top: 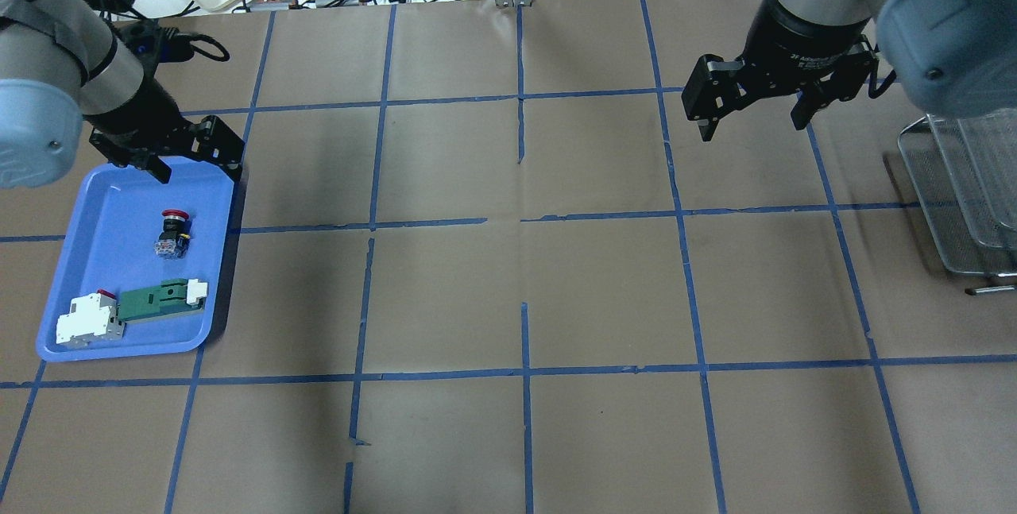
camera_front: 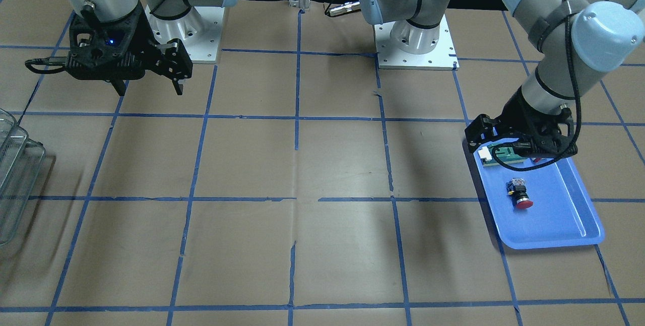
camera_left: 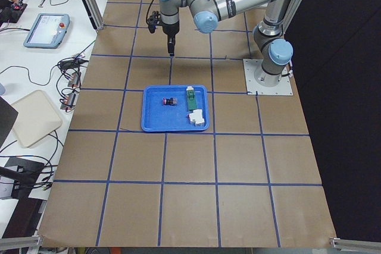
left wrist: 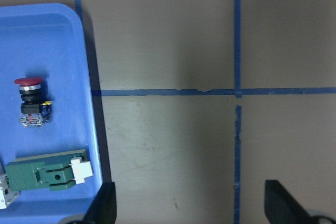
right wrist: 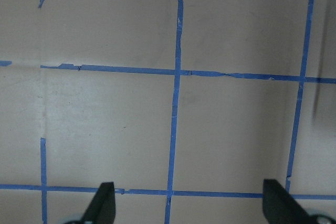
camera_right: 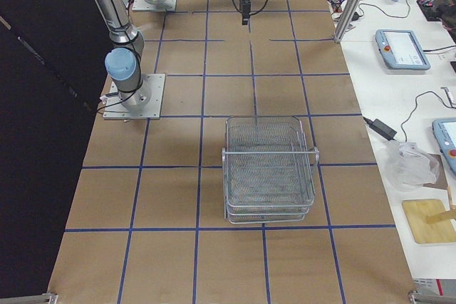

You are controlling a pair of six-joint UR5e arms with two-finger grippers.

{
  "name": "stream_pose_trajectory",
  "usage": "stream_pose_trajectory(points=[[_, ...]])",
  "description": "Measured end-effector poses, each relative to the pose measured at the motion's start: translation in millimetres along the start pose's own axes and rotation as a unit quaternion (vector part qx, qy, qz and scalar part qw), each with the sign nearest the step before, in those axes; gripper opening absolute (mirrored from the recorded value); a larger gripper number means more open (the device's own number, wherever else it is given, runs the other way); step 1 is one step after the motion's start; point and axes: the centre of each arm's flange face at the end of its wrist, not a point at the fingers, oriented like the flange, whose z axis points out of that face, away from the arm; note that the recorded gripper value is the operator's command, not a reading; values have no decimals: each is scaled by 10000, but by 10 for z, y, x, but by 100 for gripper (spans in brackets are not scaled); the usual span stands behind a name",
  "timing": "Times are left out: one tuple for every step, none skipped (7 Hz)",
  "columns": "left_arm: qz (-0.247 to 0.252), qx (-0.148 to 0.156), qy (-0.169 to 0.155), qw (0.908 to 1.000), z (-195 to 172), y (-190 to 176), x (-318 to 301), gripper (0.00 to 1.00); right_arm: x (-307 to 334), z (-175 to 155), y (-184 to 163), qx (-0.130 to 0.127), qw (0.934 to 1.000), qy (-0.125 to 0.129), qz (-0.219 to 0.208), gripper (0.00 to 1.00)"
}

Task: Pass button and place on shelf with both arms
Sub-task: 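Close the left gripper on the red push button's base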

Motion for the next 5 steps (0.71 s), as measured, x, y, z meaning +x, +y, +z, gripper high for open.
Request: stream_pose_trajectory(points=[[222,81,-22,9997,295,16,-289,100,3,2,2,-3,10000,8,-1,100],[394,126,0,9991,599,37,-535,99,4,7,2,-11,10000,6,-3,100],[496,108,62,9987,891,63,-757,98,3,10,3,-18,10000,-1,-6,100],[498,34,130,9987,1133,92,-951,98,2,16,-1,-22,10000,-5,-10,100],[426,-42,193,9989,1323,118,-1130,98,2,21,-5,-24,10000,-8,-14,100]])
